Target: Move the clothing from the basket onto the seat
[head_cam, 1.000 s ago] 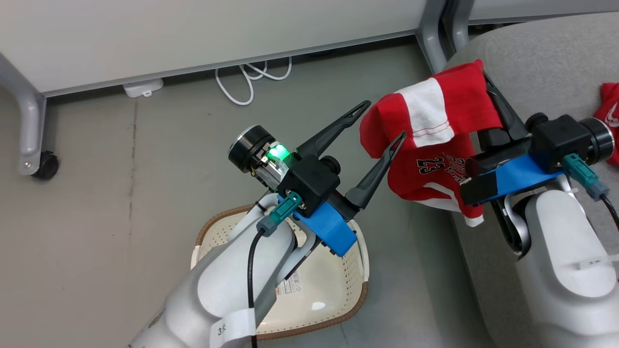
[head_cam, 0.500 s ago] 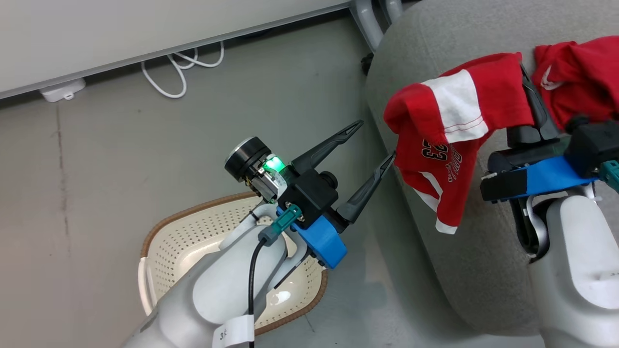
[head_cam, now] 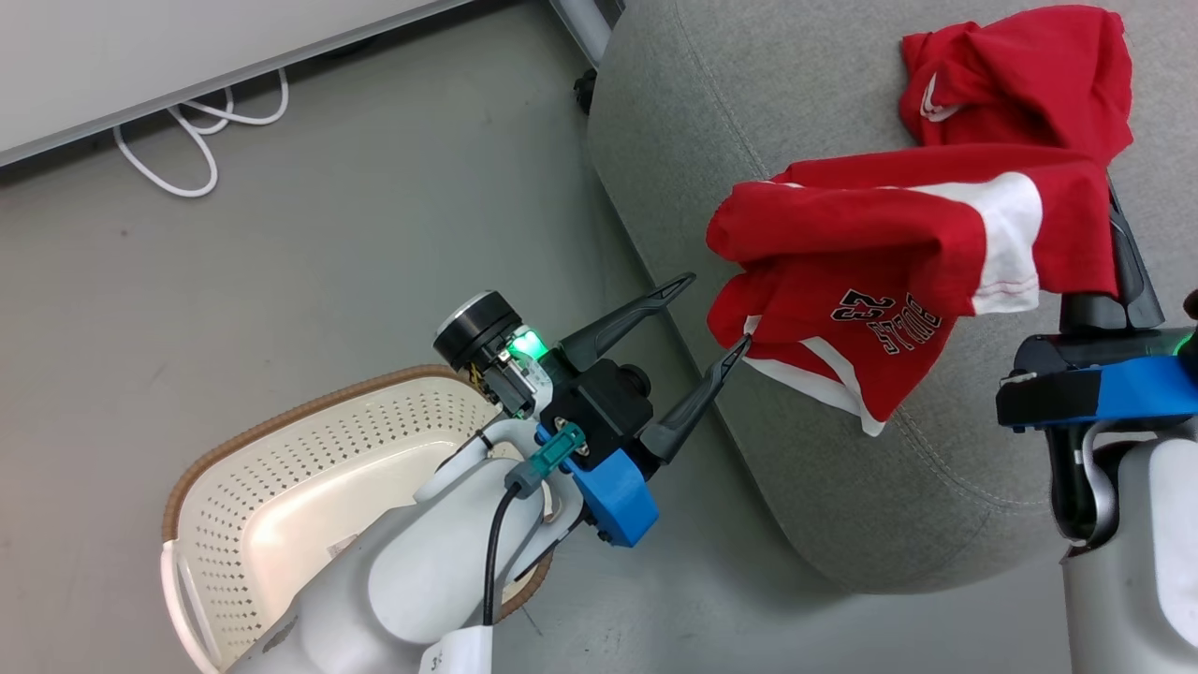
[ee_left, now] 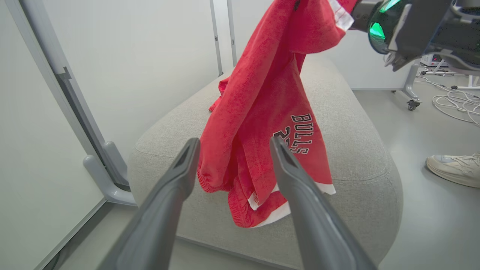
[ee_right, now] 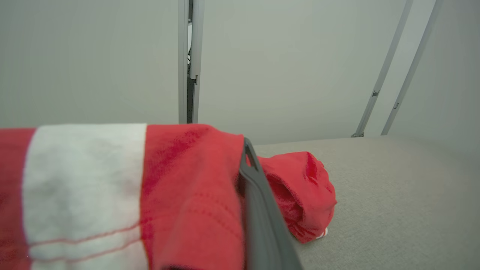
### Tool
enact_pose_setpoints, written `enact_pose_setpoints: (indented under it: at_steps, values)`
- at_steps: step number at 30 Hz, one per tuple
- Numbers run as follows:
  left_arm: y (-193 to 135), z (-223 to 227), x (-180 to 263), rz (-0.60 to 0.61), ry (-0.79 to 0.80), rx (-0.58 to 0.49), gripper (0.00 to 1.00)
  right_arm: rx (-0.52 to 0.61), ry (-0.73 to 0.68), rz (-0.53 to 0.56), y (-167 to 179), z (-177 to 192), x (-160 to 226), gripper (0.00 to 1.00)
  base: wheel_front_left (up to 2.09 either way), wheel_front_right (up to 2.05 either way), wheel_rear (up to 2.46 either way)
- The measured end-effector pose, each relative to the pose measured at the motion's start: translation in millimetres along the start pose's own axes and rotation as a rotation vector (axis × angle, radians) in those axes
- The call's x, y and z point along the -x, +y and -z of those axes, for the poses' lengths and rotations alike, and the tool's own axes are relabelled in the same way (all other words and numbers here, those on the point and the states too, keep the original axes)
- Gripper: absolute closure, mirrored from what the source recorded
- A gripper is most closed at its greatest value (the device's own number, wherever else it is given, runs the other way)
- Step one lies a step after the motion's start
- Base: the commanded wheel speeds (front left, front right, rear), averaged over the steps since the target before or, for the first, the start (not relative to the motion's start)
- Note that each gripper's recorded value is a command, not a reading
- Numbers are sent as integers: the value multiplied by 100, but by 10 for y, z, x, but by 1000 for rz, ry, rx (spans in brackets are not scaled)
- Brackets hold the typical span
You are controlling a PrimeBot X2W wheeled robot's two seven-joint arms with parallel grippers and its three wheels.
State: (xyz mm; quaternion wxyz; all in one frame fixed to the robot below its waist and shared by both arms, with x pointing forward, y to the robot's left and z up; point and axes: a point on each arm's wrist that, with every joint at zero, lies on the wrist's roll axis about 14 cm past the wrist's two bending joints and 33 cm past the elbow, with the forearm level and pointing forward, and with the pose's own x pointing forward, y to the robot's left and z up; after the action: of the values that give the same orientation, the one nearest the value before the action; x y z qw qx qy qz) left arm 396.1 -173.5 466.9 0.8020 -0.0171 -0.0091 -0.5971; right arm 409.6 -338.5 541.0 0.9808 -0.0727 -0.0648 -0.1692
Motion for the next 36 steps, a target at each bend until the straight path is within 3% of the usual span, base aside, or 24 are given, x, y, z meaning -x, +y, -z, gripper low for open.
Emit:
enact_pose_setpoints:
  at_steps: [8, 21, 31, 36]
  values:
    - [-160, 173, -41, 56, 30, 27, 0, 18, 39, 80, -270, 100, 178, 100, 0, 0, 0]
    - [-115, 213, -31, 57, 36, 24, 0, 7, 24, 73, -209, 77, 102, 100, 0, 0, 0]
    - [142, 353, -86, 44, 17, 27, 0, 67, -206, 45, -123, -591, -664, 100, 0, 0, 0]
    - [354, 592, -77, 29, 35, 36, 0, 130, -378, 110, -350, -1121, -1083, 100, 0, 0, 0]
